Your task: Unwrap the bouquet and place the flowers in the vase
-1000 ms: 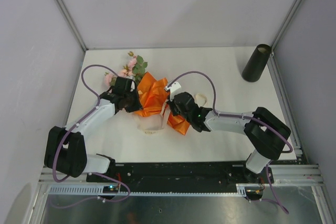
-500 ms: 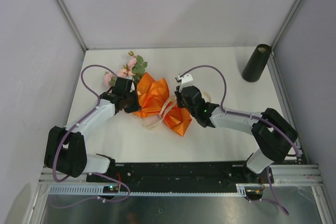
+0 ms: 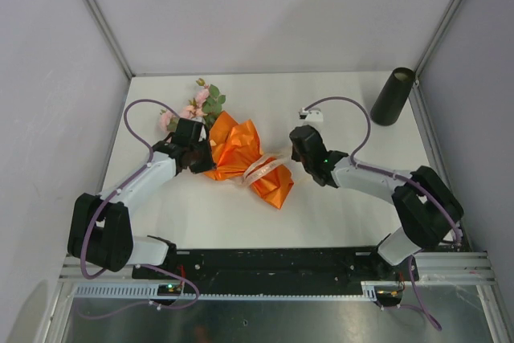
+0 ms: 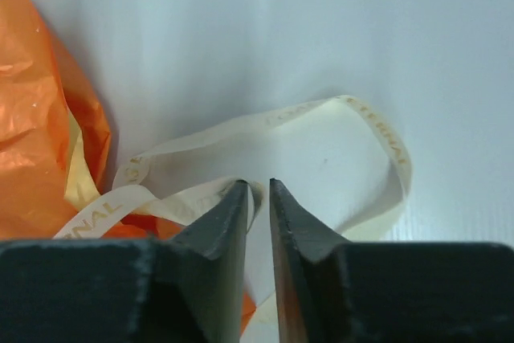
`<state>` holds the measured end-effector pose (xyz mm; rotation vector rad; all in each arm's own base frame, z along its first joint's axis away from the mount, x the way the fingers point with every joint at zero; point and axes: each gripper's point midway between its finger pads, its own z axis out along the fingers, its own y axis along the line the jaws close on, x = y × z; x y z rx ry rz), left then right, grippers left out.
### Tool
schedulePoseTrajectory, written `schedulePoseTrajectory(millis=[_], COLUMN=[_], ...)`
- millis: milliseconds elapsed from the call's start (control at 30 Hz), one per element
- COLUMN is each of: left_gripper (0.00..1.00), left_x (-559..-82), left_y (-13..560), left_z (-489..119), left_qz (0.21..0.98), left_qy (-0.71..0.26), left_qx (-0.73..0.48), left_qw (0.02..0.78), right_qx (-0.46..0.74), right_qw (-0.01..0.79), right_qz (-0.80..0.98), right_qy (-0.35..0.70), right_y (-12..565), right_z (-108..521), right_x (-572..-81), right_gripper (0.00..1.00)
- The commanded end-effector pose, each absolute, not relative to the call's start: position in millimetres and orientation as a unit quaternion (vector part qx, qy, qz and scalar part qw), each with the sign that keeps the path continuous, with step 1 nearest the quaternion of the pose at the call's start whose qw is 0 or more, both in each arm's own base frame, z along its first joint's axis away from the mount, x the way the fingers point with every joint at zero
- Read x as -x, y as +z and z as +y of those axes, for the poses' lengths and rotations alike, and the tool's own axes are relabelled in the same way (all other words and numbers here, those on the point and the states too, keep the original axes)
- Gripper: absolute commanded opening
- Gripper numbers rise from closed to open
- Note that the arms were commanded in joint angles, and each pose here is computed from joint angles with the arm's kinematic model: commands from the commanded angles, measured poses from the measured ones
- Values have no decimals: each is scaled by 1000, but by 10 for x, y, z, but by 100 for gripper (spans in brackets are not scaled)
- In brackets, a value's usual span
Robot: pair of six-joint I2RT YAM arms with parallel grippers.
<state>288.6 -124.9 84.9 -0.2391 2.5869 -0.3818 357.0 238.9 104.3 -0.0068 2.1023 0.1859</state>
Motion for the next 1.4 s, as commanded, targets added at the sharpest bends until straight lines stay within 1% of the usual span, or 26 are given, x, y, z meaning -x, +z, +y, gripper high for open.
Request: schedulePoseTrajectory(millis=[0, 133, 200, 300, 367, 467, 700, 900, 1100, 1267, 1300, 1367], left_gripper=[0, 0, 0, 0, 0, 0, 0, 0, 0, 0, 0, 0], left_x=[-2892, -2878, -2879, -2881, -2885, -2879, -2851, -2842, -2848, -2855, -2854, -2854], left_y=[911, 943, 967, 991, 1001, 999, 1013, 992, 988, 984, 983, 986], left_z=[-1228, -1263, -1283, -1303, -1309, -1330, -1319, -1312, -1311, -1314, -1315, -1316], left_qz=[950, 948, 947, 946, 946, 946, 944, 945, 946, 946, 946, 946], left_qy=[-142, -154, -160, -165, -167, -172, -173, -171, -170, -170, -171, -171], left_qx=[83, 76, 72, 68, 67, 66, 66, 67, 67, 68, 68, 68], left_qw=[265, 268, 270, 270, 271, 268, 271, 269, 269, 269, 268, 269], right_qx=[-45, -47, -53, -69, -80, -104, -160, -201, -222, -246, -248, -250], right_qw=[488, 479, 463, 438, 424, 394, 345, 332, 330, 320, 318, 315], right_qz=[862, 842, 835, 829, 828, 830, 836, 826, 815, 820, 821, 823], right_qy=[128, 243, 294, 340, 359, 381, 396, 409, 421, 407, 405, 402], right_y=[1372, 1706, 1781, 1782, 1737, 1633, 1326, 1215, 1219, 1100, 1074, 1030], right_z=[2390, 2772, 2978, 3210, 3321, 3443, 3588, 3679, 3700, 3668, 3663, 3658], right_x=[-3413, -3258, -3176, -3099, -3083, -3062, -3088, -3150, -3227, -3243, -3246, -3255], right_gripper=[28, 41, 47, 57, 60, 63, 64, 64, 59, 59, 58, 53])
